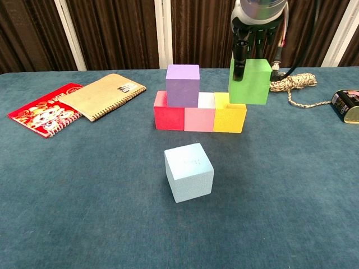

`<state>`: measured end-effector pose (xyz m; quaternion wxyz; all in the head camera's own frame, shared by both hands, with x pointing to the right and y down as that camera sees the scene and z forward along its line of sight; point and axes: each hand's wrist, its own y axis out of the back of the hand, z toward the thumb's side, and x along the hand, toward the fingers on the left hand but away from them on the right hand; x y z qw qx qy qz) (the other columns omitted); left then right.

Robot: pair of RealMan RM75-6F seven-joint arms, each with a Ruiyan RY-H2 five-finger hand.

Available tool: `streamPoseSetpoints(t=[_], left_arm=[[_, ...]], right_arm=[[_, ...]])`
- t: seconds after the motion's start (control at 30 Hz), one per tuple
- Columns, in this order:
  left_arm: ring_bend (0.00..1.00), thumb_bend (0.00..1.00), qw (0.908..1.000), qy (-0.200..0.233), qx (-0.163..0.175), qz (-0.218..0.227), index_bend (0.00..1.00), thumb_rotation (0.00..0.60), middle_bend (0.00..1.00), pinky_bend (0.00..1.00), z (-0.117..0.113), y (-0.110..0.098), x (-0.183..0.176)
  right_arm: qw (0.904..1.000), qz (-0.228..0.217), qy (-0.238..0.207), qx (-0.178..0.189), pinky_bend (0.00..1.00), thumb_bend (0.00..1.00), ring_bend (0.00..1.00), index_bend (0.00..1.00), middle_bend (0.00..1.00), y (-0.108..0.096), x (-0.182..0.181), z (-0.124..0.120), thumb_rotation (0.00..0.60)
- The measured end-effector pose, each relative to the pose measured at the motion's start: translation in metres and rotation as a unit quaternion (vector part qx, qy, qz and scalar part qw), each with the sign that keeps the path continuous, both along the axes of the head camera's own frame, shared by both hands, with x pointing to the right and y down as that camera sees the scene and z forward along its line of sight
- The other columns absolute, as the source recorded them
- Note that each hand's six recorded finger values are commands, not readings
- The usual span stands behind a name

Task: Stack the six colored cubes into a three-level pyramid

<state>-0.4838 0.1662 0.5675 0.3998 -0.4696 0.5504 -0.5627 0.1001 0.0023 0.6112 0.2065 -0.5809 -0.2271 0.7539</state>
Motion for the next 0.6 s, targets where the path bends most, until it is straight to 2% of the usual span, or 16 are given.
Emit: streamPoseSetpoints(t=[0.6], left_arm=[[0.00, 0.31, 0.9999, -0.001, 0.008, -0.009, 0.07, 0.600, 0.10, 0.00, -0.004, 0.000, -0.005]], right_arm=[[0.9983, -0.010, -0.053, 0.022, 0.00, 0.67, 0.24, 0.41, 0.37, -0.006, -0.030, 0.013, 0.600]])
